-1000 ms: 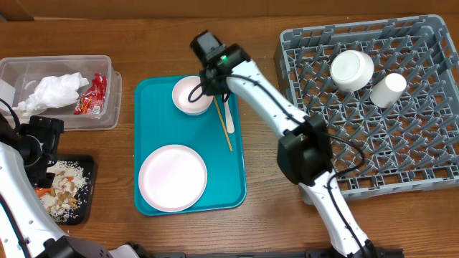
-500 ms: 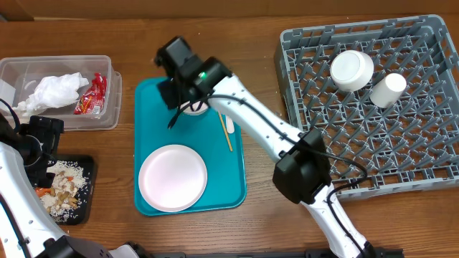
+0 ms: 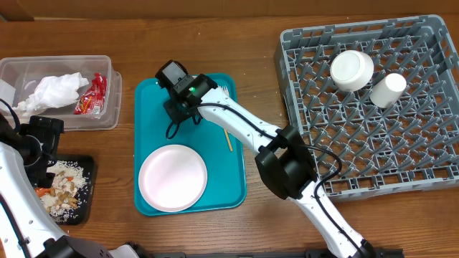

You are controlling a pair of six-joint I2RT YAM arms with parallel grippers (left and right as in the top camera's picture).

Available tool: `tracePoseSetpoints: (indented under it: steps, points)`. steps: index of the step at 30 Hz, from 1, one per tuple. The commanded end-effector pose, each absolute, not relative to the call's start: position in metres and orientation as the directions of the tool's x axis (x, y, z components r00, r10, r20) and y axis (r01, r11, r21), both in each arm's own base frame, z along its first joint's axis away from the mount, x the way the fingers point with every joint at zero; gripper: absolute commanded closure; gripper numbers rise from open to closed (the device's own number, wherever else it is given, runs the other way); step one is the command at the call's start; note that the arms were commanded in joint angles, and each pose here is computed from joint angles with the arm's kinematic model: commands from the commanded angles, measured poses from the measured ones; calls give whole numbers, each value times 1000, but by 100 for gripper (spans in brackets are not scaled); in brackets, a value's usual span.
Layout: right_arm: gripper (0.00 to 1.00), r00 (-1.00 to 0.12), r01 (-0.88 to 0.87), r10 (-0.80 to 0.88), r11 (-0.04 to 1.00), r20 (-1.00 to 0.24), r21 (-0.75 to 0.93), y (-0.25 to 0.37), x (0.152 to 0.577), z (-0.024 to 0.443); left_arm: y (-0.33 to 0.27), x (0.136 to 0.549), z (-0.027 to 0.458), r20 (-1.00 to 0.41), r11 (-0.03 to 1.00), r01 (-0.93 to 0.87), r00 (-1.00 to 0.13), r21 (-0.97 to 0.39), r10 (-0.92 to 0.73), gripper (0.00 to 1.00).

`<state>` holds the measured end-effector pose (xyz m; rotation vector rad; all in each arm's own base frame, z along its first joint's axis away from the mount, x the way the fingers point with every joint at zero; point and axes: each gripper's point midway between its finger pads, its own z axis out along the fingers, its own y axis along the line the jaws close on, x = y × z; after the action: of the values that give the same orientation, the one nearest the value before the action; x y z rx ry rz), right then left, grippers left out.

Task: Sort waste into correct bins and load items into the dishwasher
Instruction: 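Grasp the pink bowl rim with the right gripper and lift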

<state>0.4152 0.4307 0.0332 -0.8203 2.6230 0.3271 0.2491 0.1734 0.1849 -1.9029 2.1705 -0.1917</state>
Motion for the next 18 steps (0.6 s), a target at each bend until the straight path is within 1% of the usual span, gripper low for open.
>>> tracePoseSetpoints:
  steps: [1, 3, 7, 11, 14, 18]
  points:
    - [69, -747, -595, -504, 798, -435, 97, 437, 415, 36, 175, 250, 186, -109, 150, -955, -126, -257, -986, 0]
    - [71, -746, -595, -503, 798, -437, 97, 437, 415, 37, 175, 250, 186, -109, 150, -955, -126, -257, -986, 0]
    - [71, -742, -595, -498, 797, -449, 100, 439, 416, 45, 175, 250, 186, -109, 150, -955, -126, -257, -986, 0]
    - [83, -742, -593, -493, 799, -454, 103, 440, 418, 52, 175, 250, 186, -109, 150, -955, -125, -257, -986, 0]
    - [87, -744, -593, -494, 799, -451, 102, 439, 417, 52, 175, 250, 186, -109, 150, -955, -126, -257, -986, 0]
    - [88, -737, -595, -488, 797, -468, 106, 440, 418, 64, 175, 250, 186, -109, 150, -955, -125, -257, -986, 0]
